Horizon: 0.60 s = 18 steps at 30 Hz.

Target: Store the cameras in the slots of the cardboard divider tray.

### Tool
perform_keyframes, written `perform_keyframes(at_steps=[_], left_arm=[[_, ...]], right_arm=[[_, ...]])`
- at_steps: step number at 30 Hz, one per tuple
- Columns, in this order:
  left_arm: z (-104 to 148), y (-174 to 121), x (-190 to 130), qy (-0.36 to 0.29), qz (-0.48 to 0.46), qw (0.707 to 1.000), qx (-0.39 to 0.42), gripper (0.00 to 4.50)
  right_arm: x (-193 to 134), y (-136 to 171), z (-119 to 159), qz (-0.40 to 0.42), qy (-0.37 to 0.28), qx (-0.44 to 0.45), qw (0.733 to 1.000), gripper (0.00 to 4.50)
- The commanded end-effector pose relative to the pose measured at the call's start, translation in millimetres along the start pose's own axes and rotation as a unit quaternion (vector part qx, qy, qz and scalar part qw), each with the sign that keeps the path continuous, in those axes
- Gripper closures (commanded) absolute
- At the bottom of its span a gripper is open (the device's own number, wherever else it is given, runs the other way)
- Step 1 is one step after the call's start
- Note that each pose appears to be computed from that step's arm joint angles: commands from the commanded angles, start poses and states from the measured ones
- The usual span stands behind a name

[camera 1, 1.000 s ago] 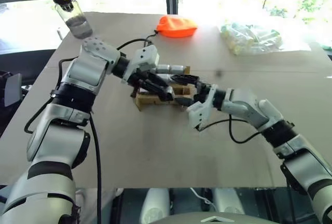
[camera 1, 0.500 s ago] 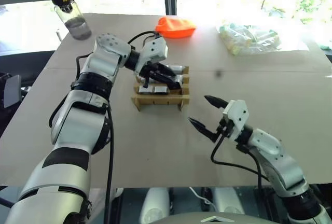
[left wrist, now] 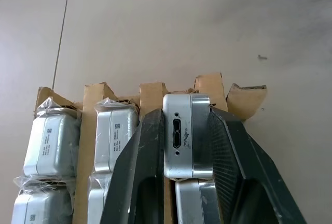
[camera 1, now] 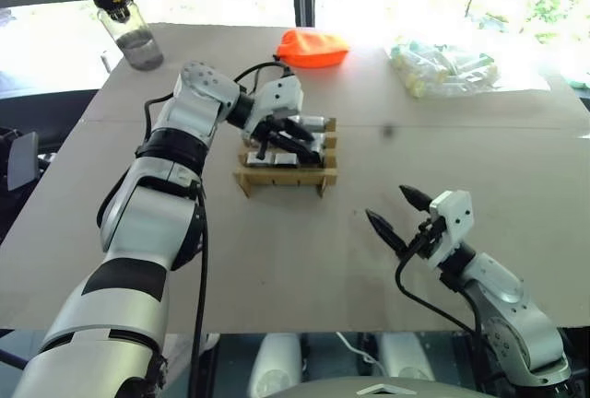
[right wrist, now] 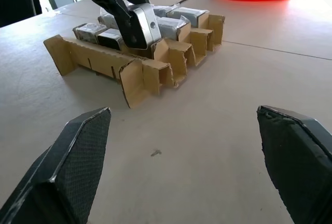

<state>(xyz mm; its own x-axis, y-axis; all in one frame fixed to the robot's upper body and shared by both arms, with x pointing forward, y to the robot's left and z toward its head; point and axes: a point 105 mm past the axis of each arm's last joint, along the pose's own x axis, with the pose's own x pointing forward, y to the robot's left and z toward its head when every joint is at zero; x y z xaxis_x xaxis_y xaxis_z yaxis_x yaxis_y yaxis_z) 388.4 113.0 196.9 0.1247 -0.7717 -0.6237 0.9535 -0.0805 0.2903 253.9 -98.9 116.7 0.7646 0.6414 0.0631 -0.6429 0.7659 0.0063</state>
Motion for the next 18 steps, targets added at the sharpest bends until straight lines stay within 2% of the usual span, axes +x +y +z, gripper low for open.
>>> perform_keyframes(at_steps=[1, 8, 18], left_arm=[[8, 5, -6, -0.004, 0.011, 1.0, 0.019, 3.84], [6, 4, -2, -0.003, 0.011, 1.0, 0.02, 3.84], [2, 2, 1, 0.008, 0.004, 1.0, 0.029, 3.84]], right_arm=[[0, 6, 16, 0.015, -0.032, -0.018, 0.999, 0.04], [-1, 6, 17, 0.018, -0.037, -0.018, 0.999, 0.04], [-7, 23, 17, 0.102, -0.039, -0.06, 0.992, 0.04]])
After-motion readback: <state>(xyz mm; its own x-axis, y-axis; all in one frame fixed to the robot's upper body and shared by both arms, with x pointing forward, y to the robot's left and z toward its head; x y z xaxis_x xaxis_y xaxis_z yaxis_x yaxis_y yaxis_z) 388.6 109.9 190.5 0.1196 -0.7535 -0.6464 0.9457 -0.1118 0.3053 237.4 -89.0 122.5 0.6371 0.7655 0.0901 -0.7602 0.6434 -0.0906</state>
